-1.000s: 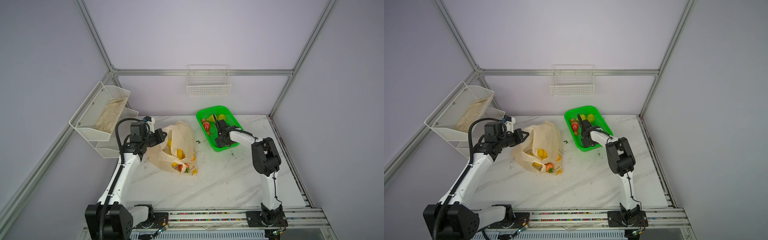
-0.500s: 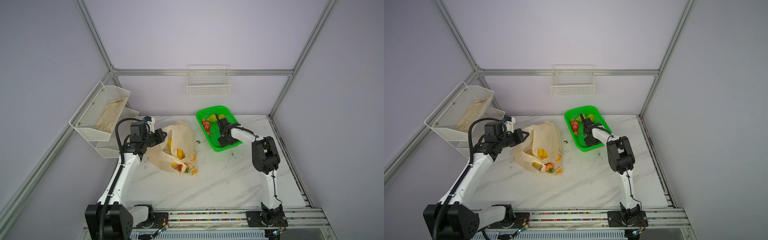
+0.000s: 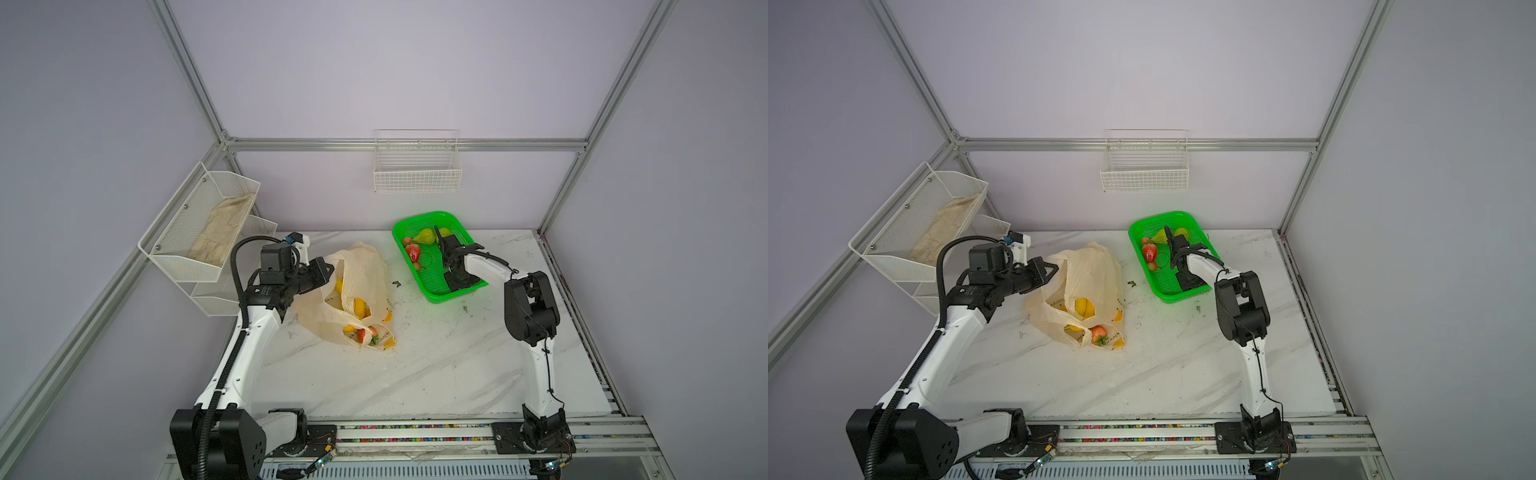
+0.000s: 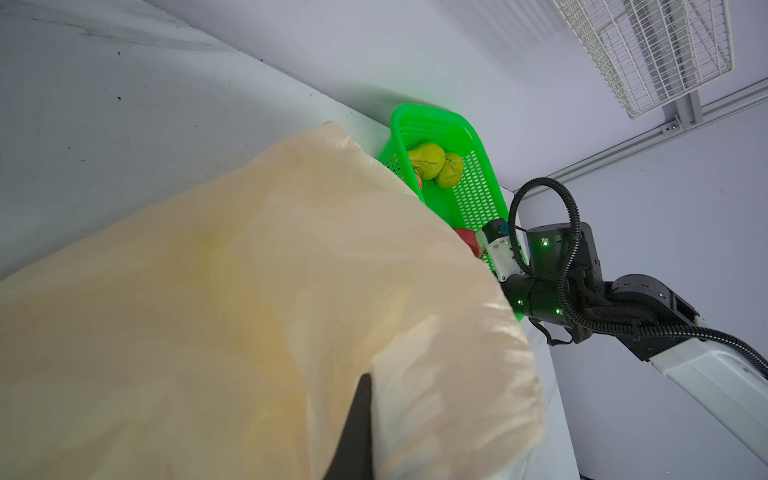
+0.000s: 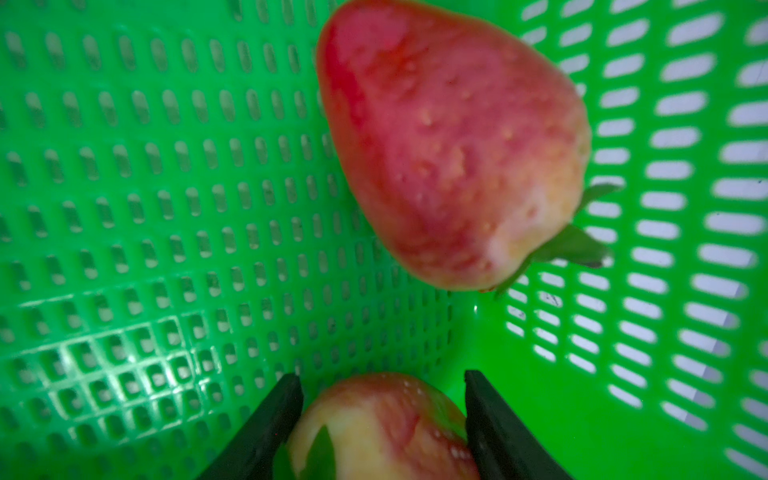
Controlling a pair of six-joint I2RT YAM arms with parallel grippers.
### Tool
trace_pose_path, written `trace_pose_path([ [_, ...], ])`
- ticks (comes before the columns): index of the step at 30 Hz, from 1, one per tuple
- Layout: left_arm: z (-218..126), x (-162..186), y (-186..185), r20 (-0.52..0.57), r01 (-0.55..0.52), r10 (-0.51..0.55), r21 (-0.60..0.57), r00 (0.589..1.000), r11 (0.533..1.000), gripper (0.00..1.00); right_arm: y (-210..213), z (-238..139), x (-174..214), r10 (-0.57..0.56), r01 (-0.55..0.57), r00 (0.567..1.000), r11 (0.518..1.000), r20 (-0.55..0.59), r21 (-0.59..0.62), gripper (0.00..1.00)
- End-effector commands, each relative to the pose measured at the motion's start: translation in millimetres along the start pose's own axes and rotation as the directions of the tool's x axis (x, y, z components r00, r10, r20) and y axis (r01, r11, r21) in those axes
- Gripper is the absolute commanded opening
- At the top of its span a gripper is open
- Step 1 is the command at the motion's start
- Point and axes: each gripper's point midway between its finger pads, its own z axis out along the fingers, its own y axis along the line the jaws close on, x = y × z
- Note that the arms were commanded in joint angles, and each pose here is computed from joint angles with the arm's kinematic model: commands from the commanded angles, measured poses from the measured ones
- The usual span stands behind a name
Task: Place the fake fruits into the plastic bag and tie a complex knot
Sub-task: 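Close the right gripper on the red-and-yellow peach in the basket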
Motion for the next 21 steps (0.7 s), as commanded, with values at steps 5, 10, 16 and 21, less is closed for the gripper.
trace_pose_path([
  [5,3,6,5,-0.002,-0.016,0.016,0.008,1.000,1.000,0.00,-7,-17,-2,0.001,-0.001,1.000,1.000,0.000,-0.013,0.46],
  [10,3,7,4,-0.004,-0.015,0.015,0.011,1.000,1.000,0.00,4,-55,-27,0.046,-0.023,0.988,0.987,0.146,-0.157,0.44],
  [16,3,7,4,-0.005,-0.010,0.010,0.015,1.000,1.000,0.00,14,-95,-53,0.098,-0.005,0.951,0.954,0.294,-0.301,0.43],
  [21,3,7,3,-0.007,-0.009,0.009,0.019,1.000,1.000,0.00,32,-126,-65,0.147,0.038,0.916,0.895,0.374,-0.444,0.42],
])
